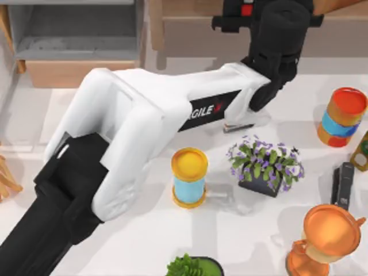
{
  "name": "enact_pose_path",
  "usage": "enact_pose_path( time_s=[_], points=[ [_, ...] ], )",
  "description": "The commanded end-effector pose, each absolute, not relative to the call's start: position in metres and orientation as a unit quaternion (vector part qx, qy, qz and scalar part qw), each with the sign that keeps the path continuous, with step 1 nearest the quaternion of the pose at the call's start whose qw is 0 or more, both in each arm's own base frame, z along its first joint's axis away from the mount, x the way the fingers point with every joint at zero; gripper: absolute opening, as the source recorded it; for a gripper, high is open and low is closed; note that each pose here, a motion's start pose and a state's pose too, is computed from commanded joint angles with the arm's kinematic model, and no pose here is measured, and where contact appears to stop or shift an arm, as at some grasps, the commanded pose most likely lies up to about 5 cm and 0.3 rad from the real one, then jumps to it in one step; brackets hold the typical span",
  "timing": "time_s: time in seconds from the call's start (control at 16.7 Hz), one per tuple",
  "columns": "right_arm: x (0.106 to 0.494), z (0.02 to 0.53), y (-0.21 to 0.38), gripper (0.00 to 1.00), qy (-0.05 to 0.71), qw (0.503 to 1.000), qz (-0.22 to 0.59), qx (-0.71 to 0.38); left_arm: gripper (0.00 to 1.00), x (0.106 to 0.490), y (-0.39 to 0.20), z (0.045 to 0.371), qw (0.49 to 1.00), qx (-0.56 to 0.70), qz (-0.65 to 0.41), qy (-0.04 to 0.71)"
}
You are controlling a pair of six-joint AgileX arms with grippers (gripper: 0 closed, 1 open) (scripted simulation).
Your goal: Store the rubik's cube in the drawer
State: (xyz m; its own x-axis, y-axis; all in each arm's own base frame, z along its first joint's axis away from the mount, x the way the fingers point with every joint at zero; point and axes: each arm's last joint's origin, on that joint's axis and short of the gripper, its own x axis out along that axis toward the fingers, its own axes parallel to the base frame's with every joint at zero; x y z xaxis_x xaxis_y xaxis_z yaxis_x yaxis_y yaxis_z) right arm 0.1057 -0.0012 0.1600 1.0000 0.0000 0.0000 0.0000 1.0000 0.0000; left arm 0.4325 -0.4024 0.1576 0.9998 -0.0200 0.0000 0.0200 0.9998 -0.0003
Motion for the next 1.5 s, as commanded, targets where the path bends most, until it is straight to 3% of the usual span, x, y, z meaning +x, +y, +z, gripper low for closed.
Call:
enact_pose_path(
  time_s=[0.12, 1.5],
  points=[
    [0.106, 0.16, -0.001, 1.0, 0.0, 1.0, 0.0, 0.0, 0.0, 0.432, -0.402, 0.158, 1.0, 0.0, -0.01, 0.0],
    [0.106, 0.16, -0.001, 1.0, 0.0, 1.0, 0.0, 0.0, 0.0, 0.407, -0.407, 0.186, 1.0, -0.001, -0.014, -0.002]
  ],
)
